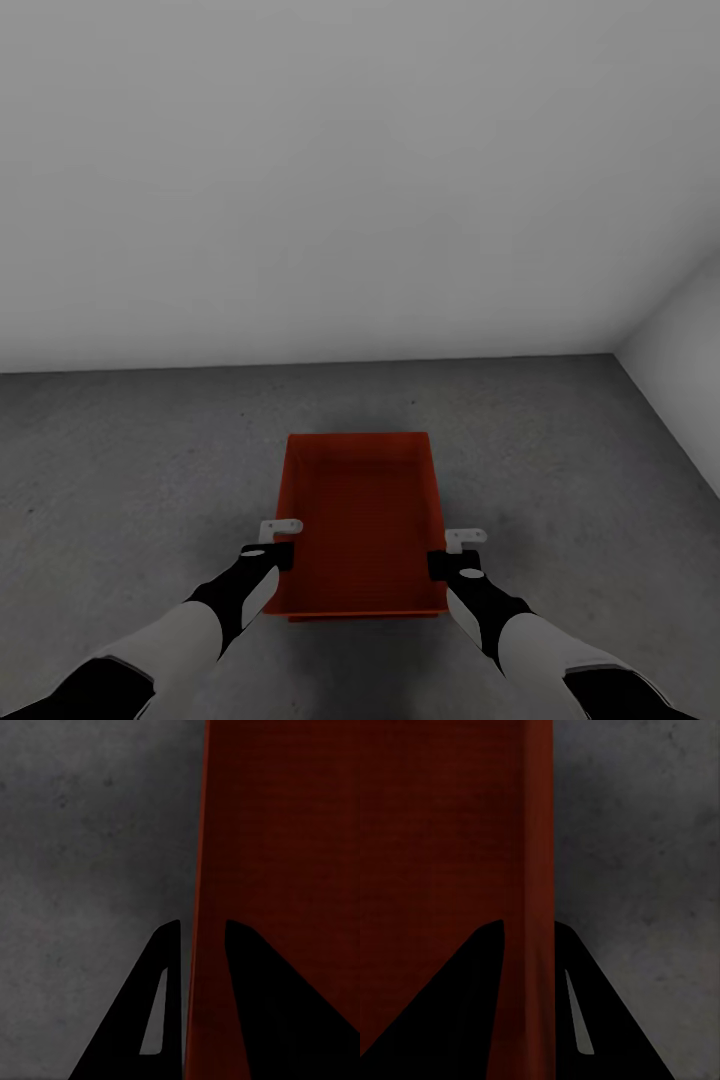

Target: Move the two storage containers from the living room to the garage. In the garage, place one container on the floor and stack the other container on top of it (either order is fine).

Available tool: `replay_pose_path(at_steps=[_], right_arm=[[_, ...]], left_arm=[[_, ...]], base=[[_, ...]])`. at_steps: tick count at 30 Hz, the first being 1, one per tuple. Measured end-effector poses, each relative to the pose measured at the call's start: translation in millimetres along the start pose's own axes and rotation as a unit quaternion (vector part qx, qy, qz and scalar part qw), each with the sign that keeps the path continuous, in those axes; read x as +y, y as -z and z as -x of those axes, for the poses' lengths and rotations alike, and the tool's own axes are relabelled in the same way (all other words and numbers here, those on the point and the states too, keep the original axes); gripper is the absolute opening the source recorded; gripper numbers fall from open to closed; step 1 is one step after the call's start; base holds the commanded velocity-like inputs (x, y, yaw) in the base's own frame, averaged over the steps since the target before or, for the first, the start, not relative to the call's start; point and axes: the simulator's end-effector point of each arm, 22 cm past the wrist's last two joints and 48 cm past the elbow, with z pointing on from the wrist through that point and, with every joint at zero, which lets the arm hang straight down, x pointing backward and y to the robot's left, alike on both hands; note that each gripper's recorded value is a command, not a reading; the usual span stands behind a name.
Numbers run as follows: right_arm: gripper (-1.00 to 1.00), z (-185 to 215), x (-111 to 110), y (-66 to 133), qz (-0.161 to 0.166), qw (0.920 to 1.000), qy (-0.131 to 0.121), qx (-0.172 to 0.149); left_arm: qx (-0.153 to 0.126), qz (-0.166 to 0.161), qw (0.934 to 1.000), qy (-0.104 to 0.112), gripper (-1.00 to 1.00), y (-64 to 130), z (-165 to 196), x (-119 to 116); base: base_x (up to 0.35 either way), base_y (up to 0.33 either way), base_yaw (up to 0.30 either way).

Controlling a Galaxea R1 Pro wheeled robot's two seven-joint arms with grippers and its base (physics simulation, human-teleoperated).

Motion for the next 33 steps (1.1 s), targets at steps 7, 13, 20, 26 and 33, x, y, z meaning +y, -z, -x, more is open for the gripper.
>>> replay_pose_path(at_steps=[7,13,20,26,33], right_arm=[[-1.0,-3.6,0.7,-7.7,0.0,1.0,0.0,0.0],[-1.0,-6.0,1.1,-12.3,0.0,1.0,0.0,0.0],[-1.0,-5.2,1.8,-23.0,-0.001,1.0,0.001,-0.007],[-1.0,-7.6,1.7,-25.7,-0.001,0.9999,0.001,-0.013],[-1.0,-7.1,1.9,-26.2,-0.001,0.9999,0.001,-0.013]], left_arm=[[0.0,0.0,1.0,0.0,-1.0,-8.0,-2.9,-0.6],[0.0,0.0,1.0,0.0,-1.0,-12.7,-4.7,-1.0],[-0.007,0.001,1.0,0.004,-1.0,-23.6,-4.6,-2.0],[-0.012,0.001,0.9999,0.004,-1.0,-26.2,-7.0,-2.5],[-0.012,0.001,0.9999,0.004,-1.0,-26.7,-6.5,-2.4]], base=[[0.0,0.0,0.0],[0.0,0.0,0.0],[0.0,0.0,0.0],[0.0,0.0,0.0],[0.0,0.0,0.0]])
